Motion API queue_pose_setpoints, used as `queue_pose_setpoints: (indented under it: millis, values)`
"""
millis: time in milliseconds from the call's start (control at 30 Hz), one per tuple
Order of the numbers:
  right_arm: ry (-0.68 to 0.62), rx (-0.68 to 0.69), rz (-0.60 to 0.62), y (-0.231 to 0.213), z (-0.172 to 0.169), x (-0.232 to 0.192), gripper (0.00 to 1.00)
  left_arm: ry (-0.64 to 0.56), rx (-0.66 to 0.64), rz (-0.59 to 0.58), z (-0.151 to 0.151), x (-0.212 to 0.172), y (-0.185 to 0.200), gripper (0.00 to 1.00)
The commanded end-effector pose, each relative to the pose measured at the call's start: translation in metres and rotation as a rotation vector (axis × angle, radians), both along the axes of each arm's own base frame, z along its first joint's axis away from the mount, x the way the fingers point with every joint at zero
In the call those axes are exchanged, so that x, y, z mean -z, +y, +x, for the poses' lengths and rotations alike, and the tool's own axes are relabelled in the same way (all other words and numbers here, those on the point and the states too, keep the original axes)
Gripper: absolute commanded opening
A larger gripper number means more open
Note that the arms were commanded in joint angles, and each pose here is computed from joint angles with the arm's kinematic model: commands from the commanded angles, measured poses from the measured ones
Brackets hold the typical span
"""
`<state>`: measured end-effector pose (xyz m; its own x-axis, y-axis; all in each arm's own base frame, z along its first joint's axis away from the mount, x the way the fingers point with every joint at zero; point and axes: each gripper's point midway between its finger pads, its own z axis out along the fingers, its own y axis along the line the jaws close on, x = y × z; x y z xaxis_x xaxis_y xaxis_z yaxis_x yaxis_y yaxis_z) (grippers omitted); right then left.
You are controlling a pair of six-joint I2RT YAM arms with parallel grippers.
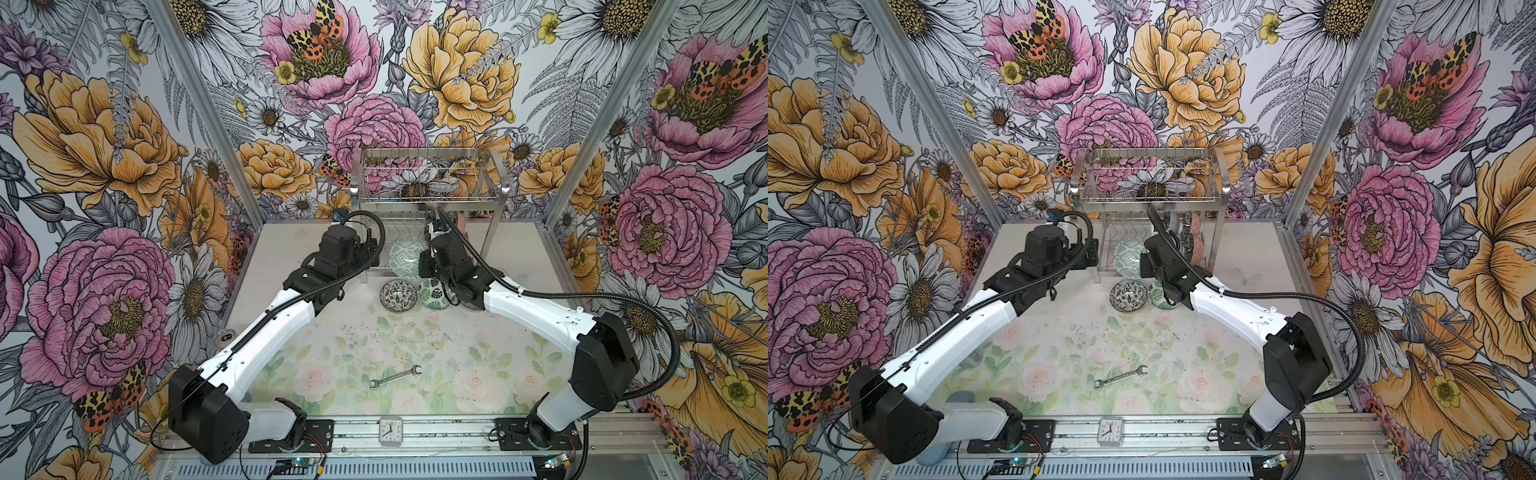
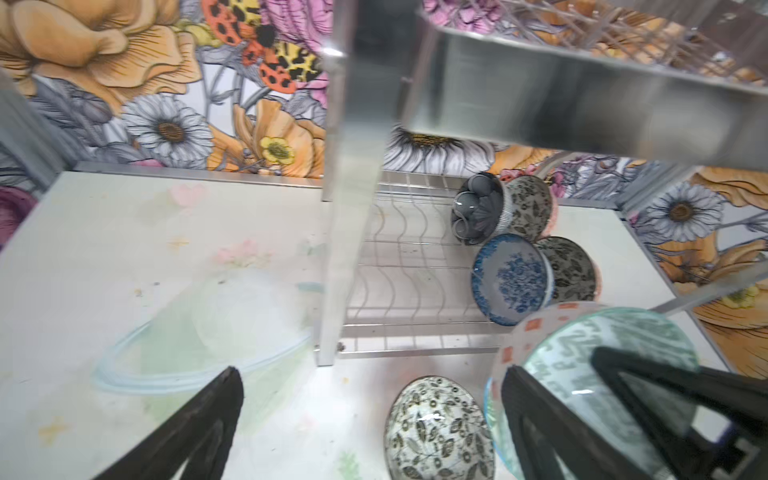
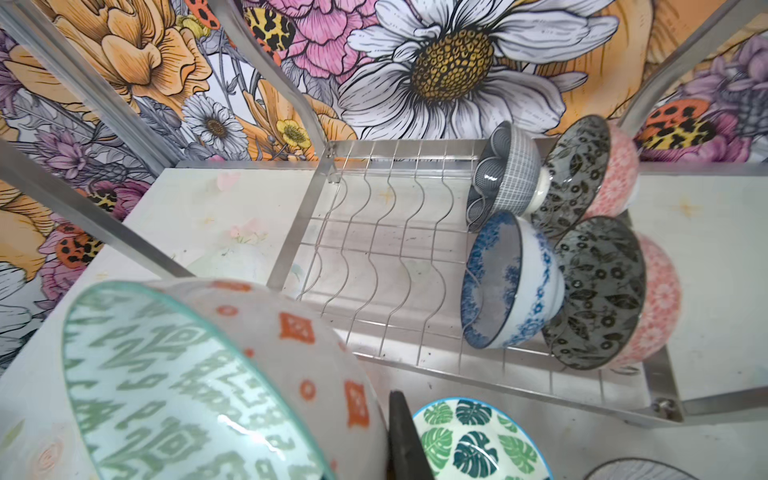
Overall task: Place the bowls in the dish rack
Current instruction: 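Open and withdraw the left gripper while the right gripper lifts the bowl rackward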
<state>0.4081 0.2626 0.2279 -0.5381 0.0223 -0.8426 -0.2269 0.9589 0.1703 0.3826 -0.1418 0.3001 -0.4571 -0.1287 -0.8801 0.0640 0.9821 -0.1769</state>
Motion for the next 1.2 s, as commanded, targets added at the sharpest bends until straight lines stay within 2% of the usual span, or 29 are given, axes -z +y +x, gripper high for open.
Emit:
queue_pose_setpoints:
  millis: [0,300,567,933,1167]
  values:
    - [-0.113,0.057,-0.058,-0.007,0.020,-0.030,0.00,0.053,0.038,0.053,-0.025,-0.011,0.033,0.99]
    - [-0.174,0.182,-0.313,-0.023,0.055,-0.019,0.00,0.088,0.002,0.183,-0.036,0.022,0.091,0.99]
    - [-0.236,0.291,-0.464,-0.030,0.077,-0.017,0.00,0.066,0.060,0.081,-0.040,0.022,0.082,0.99]
    - [-0.328,0.303,-0.698,-0.017,0.115,0.000,0.00,0.054,0.049,0.075,-0.042,0.018,0.085,0.98]
    - [-0.344,0.322,-0.761,-0.010,0.142,0.006,0.00,0.049,0.055,0.068,-0.043,0.016,0.084,0.99]
